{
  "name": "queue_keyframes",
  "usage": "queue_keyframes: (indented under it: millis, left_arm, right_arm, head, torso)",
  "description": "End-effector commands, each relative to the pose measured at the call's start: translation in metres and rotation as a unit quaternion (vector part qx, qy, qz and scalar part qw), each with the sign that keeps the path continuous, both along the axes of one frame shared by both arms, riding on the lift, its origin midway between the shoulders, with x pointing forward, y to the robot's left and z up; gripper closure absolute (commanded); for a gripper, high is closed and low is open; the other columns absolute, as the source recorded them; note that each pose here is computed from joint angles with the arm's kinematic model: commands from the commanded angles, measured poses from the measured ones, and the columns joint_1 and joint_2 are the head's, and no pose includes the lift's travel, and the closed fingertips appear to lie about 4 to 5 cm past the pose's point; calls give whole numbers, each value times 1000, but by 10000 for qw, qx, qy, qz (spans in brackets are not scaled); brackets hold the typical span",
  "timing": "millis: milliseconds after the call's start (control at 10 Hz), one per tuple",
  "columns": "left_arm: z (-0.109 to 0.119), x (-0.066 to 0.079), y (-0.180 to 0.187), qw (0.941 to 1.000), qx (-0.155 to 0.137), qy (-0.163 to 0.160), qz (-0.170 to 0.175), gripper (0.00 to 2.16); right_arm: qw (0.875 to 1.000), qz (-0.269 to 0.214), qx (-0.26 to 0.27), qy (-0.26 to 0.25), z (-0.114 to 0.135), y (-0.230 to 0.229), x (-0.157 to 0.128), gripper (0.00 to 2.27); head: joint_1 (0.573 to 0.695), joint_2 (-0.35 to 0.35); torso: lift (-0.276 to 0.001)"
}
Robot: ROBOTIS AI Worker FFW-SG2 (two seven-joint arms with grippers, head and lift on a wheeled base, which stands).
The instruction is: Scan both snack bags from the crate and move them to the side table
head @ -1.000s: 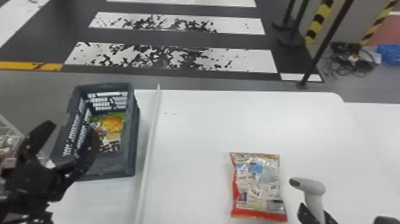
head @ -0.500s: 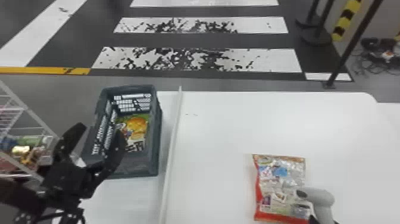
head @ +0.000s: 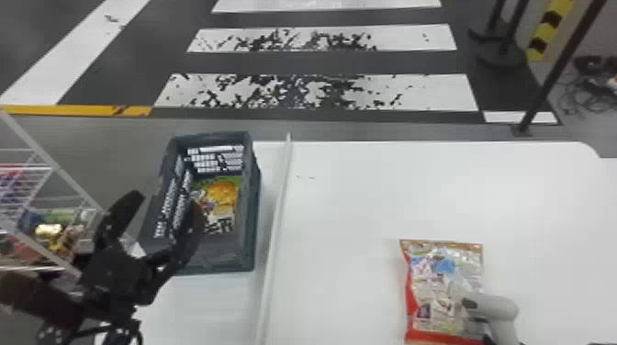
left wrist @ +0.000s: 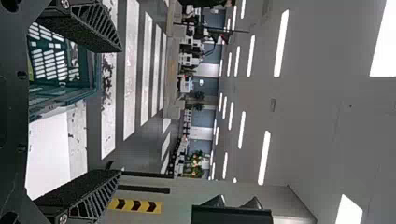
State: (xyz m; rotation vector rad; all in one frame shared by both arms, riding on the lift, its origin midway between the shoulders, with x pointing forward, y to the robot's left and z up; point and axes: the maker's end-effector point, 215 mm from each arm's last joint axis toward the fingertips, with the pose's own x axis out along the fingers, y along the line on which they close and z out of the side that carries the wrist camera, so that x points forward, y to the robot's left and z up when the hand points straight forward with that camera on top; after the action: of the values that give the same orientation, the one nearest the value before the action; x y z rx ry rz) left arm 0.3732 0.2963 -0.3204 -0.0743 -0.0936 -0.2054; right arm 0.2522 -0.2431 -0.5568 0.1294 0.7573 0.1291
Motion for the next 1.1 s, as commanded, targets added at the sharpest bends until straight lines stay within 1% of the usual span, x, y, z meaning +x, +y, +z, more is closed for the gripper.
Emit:
queue_keyframes:
  millis: [0, 300, 500, 700, 900, 1000]
  left_arm:
    - [1, -1, 1, 10000, 7, -18, 7, 66]
    - [4, -2, 2, 10000, 16, -50, 23, 66]
    - [4, -2, 3, 10000, 15, -60, 34, 66]
    - [6, -3, 2, 10000, 10, -75, 30, 66]
    - [6, -4, 5, 10000, 29, -64, 45, 66]
    - [6, -5, 5, 10000, 35, -58, 41, 66]
  right_arm:
    - [10000, 0, -19, -27, 1, -2, 3, 2243]
    - [10000, 6, -13, -73, 4, -1, 8, 2240]
    - [9998, -52, -8, -189, 15, -7, 15, 2243]
    - [9992, -244, -192, -259, 18, -38, 36, 2240]
    - [9974, -544, -436, -203, 10, -86, 57, 2240]
    - [9960, -687, -544, -171, 4, -111, 67, 2240]
  head:
    - [695, 101]
    - [695, 100]
    - [695, 103]
    - [695, 90]
    - [695, 27]
    - [695, -17]
  torso:
    - [-29]
    - [-29]
    - [-29]
    - [-29]
    - [-29]
    - [-29]
